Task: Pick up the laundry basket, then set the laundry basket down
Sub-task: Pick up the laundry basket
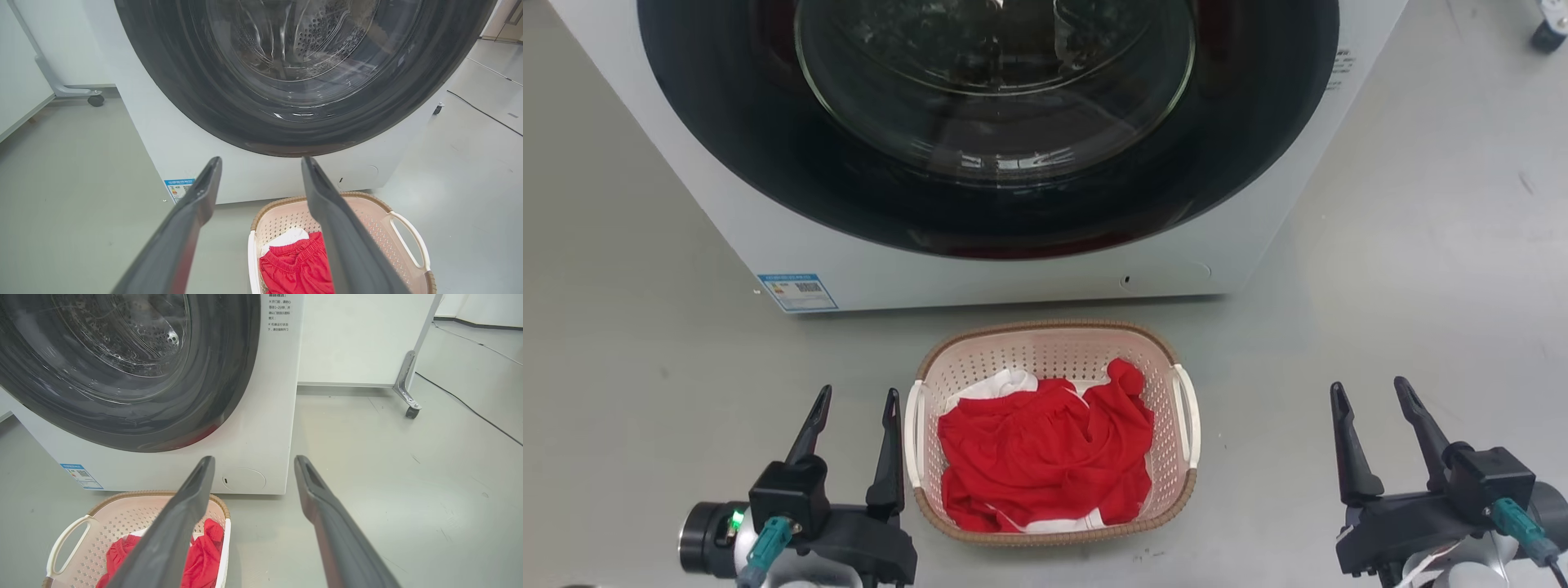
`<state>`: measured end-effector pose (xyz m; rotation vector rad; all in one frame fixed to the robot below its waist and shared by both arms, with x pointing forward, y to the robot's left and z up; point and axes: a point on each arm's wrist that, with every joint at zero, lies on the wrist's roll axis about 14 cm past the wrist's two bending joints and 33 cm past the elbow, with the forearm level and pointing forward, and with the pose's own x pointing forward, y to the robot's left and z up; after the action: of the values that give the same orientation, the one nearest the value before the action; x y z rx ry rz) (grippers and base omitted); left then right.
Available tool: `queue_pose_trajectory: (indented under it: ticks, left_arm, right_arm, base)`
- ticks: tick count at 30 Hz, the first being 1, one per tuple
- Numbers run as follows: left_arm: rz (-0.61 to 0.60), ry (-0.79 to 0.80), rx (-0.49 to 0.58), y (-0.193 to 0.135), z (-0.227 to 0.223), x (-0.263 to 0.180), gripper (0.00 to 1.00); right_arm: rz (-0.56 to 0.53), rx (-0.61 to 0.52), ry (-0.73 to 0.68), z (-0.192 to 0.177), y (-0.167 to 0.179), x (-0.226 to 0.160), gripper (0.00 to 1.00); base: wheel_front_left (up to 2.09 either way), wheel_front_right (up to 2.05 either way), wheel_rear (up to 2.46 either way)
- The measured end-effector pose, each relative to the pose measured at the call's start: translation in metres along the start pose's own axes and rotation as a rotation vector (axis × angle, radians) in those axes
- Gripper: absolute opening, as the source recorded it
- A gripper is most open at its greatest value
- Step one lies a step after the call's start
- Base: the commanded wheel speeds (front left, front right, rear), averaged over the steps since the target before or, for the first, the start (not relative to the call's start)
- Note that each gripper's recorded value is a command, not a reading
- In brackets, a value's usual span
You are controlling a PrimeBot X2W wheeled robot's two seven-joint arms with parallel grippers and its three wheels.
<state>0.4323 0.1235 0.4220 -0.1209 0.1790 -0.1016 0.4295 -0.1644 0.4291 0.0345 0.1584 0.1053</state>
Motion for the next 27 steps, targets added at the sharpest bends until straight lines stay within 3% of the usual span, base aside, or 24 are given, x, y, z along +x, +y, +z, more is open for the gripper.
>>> queue_pose_trajectory:
  ticks: [16, 27]
  left_arm:
    - [-0.017, 0.098, -0.014, 0.001, -0.049, 0.063, 1.00]
    - [-0.023, 0.327, -0.028, 0.008, -0.123, 0.082, 1.00]
  right_arm:
    - [0.012, 0.026, 0.063, -0.039, 0.003, 0.062, 1.00]
    - [0.045, 0.045, 0.215, -0.097, 0.015, 0.089, 1.00]
  base:
    - [0.00, 0.00, 0.00]
    - [0.00, 0.00, 0.00]
